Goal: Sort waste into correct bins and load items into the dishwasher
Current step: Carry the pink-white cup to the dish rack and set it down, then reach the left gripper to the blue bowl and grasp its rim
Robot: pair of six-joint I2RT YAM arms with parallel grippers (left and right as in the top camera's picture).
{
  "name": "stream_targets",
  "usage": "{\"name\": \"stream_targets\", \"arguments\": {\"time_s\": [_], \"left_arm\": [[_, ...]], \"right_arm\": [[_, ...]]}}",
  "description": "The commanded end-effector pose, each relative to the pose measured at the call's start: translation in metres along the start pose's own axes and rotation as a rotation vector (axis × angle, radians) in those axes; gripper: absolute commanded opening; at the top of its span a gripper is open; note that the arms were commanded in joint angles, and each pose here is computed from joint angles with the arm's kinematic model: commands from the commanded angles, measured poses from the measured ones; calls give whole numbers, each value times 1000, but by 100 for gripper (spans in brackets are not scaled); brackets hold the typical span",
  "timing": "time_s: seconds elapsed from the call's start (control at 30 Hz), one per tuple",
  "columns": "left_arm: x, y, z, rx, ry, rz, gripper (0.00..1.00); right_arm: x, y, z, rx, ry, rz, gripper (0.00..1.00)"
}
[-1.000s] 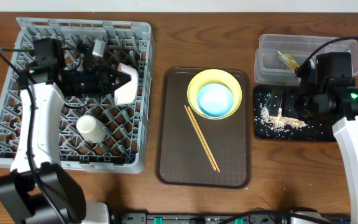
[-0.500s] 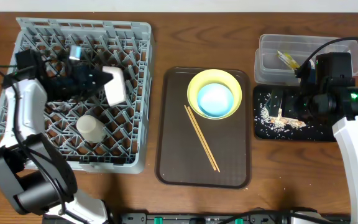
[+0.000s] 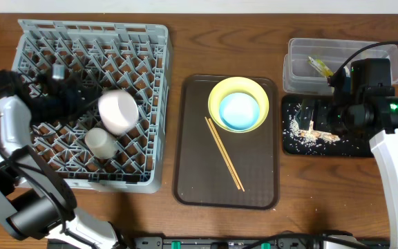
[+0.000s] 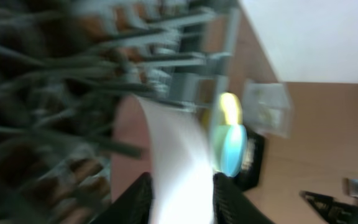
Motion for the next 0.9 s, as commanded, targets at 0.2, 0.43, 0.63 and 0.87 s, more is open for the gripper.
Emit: {"name": "stream_targets", "arguments": {"time_s": [0.2,0.43,0.63,0.87], "left_arm": [[2,-25,6,44,-23,-62,55],[-2,-26,-57,78,165,-70,56],[-21,13,-127,222,447,24,64],[-57,87,-205,312,713,145,75]], "right_arm": [[4,-7,-2,-6,17,-28,99],[3,-7,-5,-28,29,-29,99],[3,-9,-23,-208,164,-67,99],[2,-11,-31,-224,192,-53,99]]}}
Point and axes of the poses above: each gripper's point midway between its finger pads, its own y axis out along the fingers, its own z axis along the line the jaws close on, x = y × z, the point moved 9 cm from there along -y, back along the fingers, and after that the axes turned 10 degrees about y, right-handed, at the moved point
